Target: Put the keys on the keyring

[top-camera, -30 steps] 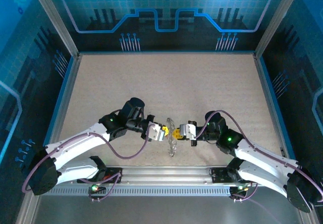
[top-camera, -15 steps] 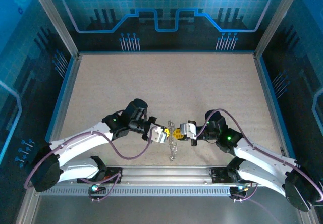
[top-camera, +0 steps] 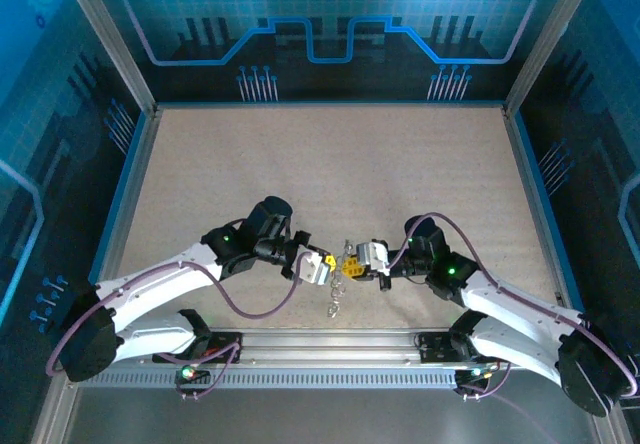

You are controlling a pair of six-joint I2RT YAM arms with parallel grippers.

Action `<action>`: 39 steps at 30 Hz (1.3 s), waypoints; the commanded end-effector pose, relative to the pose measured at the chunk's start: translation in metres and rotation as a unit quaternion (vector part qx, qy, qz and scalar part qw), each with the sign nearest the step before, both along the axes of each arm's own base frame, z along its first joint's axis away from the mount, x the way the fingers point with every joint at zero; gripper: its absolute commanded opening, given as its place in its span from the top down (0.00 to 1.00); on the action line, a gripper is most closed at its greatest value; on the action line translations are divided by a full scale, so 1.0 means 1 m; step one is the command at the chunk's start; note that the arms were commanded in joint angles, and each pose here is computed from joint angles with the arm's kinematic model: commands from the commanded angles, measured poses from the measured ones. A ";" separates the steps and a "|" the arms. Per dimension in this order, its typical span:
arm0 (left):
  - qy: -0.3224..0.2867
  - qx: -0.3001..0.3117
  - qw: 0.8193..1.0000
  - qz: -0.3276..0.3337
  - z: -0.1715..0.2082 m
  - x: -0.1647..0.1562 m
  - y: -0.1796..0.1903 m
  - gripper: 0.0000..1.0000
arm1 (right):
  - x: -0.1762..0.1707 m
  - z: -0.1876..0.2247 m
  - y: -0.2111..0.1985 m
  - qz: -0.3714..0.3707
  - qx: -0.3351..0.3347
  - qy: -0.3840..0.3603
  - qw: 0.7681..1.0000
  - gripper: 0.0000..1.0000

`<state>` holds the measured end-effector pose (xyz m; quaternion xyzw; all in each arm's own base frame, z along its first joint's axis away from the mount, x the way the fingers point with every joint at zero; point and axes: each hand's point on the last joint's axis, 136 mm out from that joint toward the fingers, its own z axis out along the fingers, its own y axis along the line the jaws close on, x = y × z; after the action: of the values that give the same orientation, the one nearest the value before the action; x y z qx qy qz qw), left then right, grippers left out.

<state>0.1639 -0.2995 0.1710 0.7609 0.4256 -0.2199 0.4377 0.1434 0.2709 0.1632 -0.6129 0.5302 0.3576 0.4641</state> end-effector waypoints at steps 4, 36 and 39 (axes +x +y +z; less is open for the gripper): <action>-0.014 -0.003 1.000 -0.022 0.011 -0.008 0.001 1.00 | 0.000 0.023 0.006 0.030 0.019 -0.007 0.999 1.00; -0.018 -0.001 1.000 -0.022 0.006 -0.009 0.003 1.00 | 0.010 0.007 0.007 0.021 -0.019 0.029 0.999 1.00; -0.019 0.001 0.999 -0.030 0.006 -0.011 0.003 1.00 | 0.013 0.007 0.007 0.015 -0.020 0.033 0.999 1.00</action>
<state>0.1639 -0.2952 0.1718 0.7667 0.4217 -0.2051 0.4385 0.1473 0.2763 0.1573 -0.6226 0.5451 0.3777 0.4154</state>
